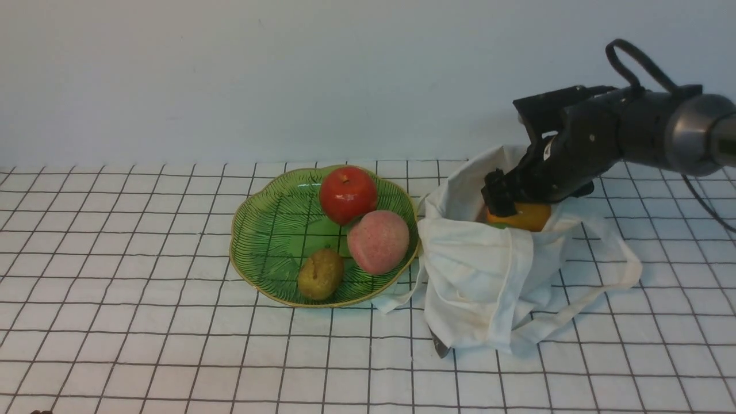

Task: Take the fruit out of the bag on the white checkered tablecloth and place them on the plate.
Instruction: 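Reach into the cloth bag and grasp a fruit inside it with the right gripper, then carry the orange fruit from the bag to the plate with the right gripper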

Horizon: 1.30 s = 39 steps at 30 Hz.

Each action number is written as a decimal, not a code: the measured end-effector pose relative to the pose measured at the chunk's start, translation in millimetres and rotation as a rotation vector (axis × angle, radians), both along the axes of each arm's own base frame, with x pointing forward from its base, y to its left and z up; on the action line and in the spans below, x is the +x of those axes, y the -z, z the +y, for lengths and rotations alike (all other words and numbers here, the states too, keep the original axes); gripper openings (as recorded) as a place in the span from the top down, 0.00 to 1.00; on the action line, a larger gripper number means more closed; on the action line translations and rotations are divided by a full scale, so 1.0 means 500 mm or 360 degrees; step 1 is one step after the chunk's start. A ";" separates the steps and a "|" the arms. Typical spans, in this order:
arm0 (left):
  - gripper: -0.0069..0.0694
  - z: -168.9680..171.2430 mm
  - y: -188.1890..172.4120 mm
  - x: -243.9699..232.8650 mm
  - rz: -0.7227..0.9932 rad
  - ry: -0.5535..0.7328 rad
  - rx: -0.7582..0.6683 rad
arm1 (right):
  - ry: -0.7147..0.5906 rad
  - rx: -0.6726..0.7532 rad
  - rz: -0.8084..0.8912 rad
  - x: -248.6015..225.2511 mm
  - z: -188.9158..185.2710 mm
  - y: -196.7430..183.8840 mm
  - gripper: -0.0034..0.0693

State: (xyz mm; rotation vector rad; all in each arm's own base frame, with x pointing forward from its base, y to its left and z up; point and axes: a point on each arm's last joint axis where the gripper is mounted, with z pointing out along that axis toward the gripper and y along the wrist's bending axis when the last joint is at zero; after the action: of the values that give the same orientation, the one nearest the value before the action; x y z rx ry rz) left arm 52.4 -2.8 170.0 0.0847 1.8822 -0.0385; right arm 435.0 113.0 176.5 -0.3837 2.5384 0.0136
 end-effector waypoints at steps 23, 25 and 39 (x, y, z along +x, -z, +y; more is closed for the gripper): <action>0.92 0.000 0.000 0.000 0.0000 0.0000 0.0000 | -0.0017 -0.0033 0.0080 -0.018 -0.005 -0.081 0.10; 0.92 0.000 0.000 0.000 0.0000 0.0000 0.0000 | -0.0004 0.0011 0.0036 -0.024 -0.004 -0.124 0.10; 0.92 0.000 0.000 0.000 0.0000 0.0000 0.0000 | -0.0249 0.0482 -0.0114 -0.094 0.092 -0.277 0.10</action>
State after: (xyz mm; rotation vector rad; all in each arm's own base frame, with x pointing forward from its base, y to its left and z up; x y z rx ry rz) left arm 52.4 -2.8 170.0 0.0847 1.8822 -0.0385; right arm 387.9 159.1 315.1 -0.4501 2.3806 0.4306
